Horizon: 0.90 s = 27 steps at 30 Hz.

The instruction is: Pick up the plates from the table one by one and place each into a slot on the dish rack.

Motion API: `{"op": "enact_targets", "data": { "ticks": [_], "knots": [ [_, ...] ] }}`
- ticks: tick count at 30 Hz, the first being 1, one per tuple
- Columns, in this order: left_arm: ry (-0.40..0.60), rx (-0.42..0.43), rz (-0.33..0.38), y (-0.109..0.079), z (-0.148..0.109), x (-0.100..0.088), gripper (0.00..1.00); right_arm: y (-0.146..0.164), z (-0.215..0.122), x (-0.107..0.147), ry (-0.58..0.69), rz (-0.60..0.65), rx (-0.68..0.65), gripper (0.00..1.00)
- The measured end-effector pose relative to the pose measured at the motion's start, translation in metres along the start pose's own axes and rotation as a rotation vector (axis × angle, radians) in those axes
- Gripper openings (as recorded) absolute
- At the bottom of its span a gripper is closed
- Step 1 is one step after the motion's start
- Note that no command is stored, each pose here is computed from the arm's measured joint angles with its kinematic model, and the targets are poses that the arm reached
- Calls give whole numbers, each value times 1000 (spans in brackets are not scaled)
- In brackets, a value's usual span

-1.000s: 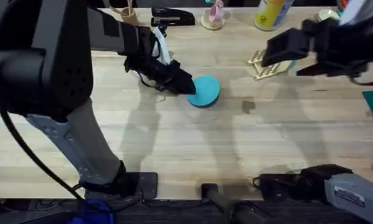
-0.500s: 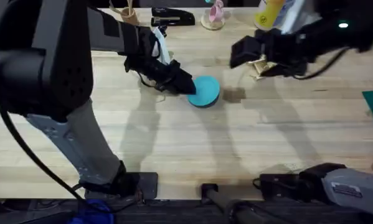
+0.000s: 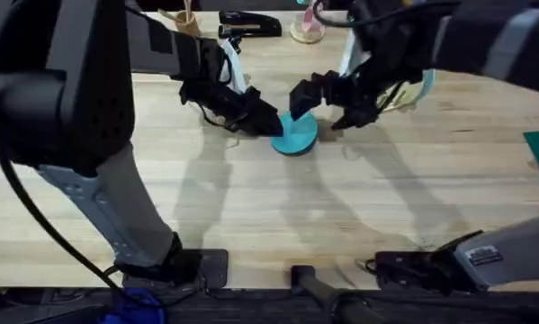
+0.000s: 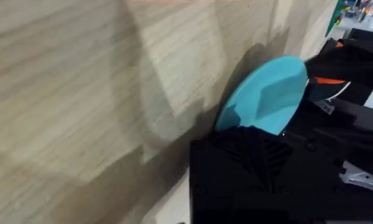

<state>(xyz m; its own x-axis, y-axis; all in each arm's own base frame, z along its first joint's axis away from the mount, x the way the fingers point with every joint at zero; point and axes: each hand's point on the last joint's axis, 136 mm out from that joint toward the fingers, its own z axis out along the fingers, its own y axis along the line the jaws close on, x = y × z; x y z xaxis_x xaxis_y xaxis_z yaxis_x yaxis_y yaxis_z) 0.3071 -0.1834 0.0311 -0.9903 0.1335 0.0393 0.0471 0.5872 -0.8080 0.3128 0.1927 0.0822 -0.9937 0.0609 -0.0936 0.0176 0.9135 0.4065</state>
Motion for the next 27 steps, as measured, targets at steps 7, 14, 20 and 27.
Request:
{"op": "enact_targets", "data": {
  "ticks": [7,14,20,27],
  "knots": [
    [0,0,0,0,0,0,42,13,30,-3,9,-33,-16,991],
    [-1,-1,0,0,0,0,42,17,35,-1,12,-46,-18,991],
    [-5,-1,-4,1,-1,-1,41,19,36,-5,-2,-52,-25,992],
    [-5,-2,-4,1,-1,-1,42,23,38,-3,10,-53,-48,799]
  ]
}}
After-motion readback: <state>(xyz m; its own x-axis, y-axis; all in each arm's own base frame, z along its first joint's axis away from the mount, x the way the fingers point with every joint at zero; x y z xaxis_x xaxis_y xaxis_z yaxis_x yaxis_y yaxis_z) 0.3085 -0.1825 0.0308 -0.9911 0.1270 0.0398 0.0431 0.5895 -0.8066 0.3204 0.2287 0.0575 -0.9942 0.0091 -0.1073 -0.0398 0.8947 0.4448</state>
